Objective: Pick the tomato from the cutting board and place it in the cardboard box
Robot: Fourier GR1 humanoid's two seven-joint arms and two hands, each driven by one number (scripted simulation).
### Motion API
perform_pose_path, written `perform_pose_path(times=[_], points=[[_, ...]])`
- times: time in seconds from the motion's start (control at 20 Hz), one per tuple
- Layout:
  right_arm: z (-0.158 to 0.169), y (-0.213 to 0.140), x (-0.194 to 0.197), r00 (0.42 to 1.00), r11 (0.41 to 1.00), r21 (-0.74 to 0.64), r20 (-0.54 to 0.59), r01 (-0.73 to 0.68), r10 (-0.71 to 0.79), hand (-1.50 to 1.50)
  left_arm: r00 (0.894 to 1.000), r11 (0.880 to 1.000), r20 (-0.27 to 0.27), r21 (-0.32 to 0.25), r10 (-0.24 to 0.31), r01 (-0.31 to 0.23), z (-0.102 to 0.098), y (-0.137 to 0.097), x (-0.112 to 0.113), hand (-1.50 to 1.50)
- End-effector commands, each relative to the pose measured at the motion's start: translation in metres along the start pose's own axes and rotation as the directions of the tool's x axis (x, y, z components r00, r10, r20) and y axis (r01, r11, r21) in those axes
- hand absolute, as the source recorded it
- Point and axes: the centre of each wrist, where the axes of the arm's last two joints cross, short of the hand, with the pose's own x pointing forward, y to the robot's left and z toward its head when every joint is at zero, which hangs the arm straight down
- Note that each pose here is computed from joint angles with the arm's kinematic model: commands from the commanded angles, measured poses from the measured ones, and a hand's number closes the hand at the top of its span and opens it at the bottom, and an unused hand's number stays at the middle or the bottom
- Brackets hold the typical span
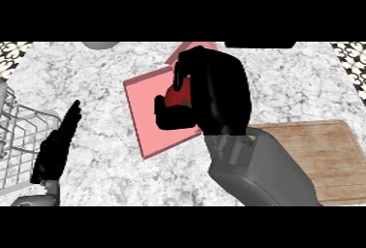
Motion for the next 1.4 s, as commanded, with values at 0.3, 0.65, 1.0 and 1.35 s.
perform_pose_path(times=[0.3,0.65,1.0,1.35], points=[[-0.062,0.062,0.008,0.994,0.993,0.117,-0.108,-0.014,0.027,1.50,1.000,1.000,0.005,0.004,-0.006,0.006,-0.010,-0.010,0.008,0.00],[-0.086,0.102,-0.019,0.975,0.985,0.158,-0.200,-0.065,0.096,1.50,1.000,0.998,0.028,-0.056,0.006,-0.004,0.000,-0.017,0.003,0.00],[-0.099,0.107,-0.027,0.968,0.988,0.148,-0.252,0.046,-0.007,-1.50,0.999,0.998,0.024,-0.058,-0.021,0.022,0.006,0.002,0.007,0.00],[-0.095,0.110,-0.040,0.926,0.950,-0.138,-0.220,0.281,-0.307,-1.50,0.999,0.999,0.032,-0.042,0.016,-0.015,-0.011,-0.018,0.024,0.00]])
